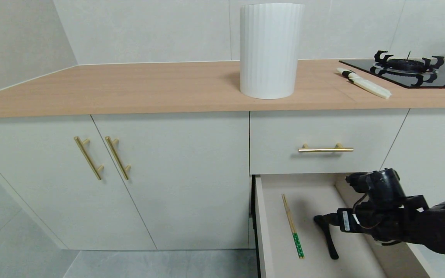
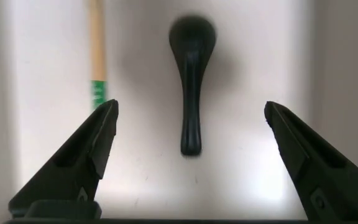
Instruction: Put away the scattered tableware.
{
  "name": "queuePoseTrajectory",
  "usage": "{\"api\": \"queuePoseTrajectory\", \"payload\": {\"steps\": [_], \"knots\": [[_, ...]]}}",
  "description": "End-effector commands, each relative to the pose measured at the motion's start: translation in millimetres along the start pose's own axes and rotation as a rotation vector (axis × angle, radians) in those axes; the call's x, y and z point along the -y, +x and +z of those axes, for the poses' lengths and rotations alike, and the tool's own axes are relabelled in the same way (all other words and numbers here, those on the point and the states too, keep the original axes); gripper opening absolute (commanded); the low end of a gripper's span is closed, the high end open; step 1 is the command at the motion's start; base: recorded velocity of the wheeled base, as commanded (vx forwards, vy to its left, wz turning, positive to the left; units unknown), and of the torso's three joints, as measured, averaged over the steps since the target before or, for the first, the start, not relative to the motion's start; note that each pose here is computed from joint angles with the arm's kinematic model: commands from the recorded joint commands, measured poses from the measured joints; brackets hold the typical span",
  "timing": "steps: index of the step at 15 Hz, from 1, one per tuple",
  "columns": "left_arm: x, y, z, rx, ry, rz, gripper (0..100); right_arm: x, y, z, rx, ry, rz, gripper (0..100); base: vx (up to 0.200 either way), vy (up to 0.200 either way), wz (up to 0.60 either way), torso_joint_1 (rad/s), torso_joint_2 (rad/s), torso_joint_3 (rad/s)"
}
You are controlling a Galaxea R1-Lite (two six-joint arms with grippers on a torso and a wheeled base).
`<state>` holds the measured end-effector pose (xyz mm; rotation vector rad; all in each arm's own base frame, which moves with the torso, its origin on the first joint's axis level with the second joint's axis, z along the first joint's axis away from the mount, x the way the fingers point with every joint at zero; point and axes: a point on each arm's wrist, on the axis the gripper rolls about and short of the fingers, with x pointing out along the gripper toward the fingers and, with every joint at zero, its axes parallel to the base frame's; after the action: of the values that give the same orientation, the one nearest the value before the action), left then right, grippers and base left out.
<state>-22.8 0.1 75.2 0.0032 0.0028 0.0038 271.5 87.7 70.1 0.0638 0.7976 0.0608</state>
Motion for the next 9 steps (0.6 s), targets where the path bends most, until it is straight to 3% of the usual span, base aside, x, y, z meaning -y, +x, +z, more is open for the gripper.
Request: {"api": "queuePoseTrajectory", "payload": {"steps": [1, 3, 9], "knots": [[0.0, 0, 0.0, 0.000, 0.000, 0.001, 100, -7, -80, 15, 0.108, -0.031, 0.087, 100, 0.000, 0.000, 0.00, 0.000, 0.00, 0.000], [0.0, 0, 0.0, 0.000, 0.004, 0.001, 100, -8, -99, 6, 0.046, -0.065, 0.128, 100, 0.000, 0.000, 0.00, 0.000, 0.00, 0.000], [0.0, 0, 0.0, 0.000, 0.006, 0.001, 100, -6, -116, 4, 0.058, -0.104, 0.138, 100, 0.000, 0.000, 0.00, 0.000, 0.00, 0.000]]}}
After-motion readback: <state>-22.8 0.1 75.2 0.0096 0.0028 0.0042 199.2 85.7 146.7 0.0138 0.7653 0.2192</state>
